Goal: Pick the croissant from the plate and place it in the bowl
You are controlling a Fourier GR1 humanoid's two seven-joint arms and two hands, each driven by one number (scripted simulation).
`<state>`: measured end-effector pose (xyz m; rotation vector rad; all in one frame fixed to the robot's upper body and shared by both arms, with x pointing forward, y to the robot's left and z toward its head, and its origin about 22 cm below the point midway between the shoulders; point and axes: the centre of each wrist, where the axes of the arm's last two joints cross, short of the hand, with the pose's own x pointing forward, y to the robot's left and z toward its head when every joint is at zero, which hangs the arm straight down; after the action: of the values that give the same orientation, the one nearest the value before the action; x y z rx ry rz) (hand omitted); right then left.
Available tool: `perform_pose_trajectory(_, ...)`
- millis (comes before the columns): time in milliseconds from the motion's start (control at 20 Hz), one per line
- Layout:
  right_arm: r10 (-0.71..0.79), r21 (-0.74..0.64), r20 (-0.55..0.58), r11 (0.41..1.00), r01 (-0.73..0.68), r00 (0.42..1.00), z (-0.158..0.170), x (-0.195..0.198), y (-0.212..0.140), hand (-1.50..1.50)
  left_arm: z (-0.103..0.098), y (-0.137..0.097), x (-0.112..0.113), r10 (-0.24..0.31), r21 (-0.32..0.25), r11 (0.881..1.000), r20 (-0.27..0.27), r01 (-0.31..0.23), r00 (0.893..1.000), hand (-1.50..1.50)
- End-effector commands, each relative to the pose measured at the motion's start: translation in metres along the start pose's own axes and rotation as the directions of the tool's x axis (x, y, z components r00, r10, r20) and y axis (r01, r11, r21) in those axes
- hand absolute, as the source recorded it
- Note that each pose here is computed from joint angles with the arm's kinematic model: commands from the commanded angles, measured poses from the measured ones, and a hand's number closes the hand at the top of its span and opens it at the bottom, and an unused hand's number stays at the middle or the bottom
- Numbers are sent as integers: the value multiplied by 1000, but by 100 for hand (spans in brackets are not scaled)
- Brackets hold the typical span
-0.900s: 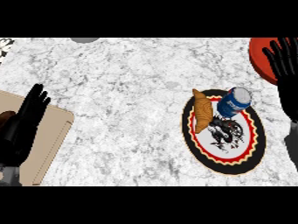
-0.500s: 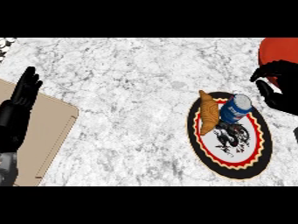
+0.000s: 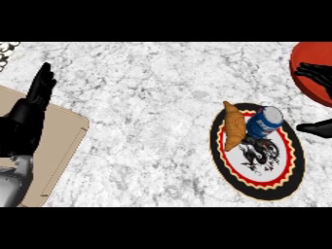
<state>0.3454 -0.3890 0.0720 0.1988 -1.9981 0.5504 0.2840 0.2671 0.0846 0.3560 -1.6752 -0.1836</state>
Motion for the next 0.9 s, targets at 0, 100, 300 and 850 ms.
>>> perform_pose_trajectory(0, 105, 217, 30, 970, -109, 994, -5, 20, -25, -150, -15, -3, 7, -18, 9, 1000, 1, 18, 1000, 0)
perform_pose_trajectory(100, 214, 270, 1, 941, -206, 977, -31, 28, -20, -150, -3, -7, 0, -3, 9, 1000, -12, 3, 1000, 0)
perform_pose_trajectory(300, 404, 406, -21, 839, -362, 914, -57, 52, -20, -150, -1, -18, -10, 3, -16, 1000, -22, -4, 1000, 0)
perform_pose_trajectory(850, 550, 664, -9, 628, -406, 835, -123, 48, 69, -150, -4, -16, 17, -13, 12, 1000, -15, 13, 1000, 0)
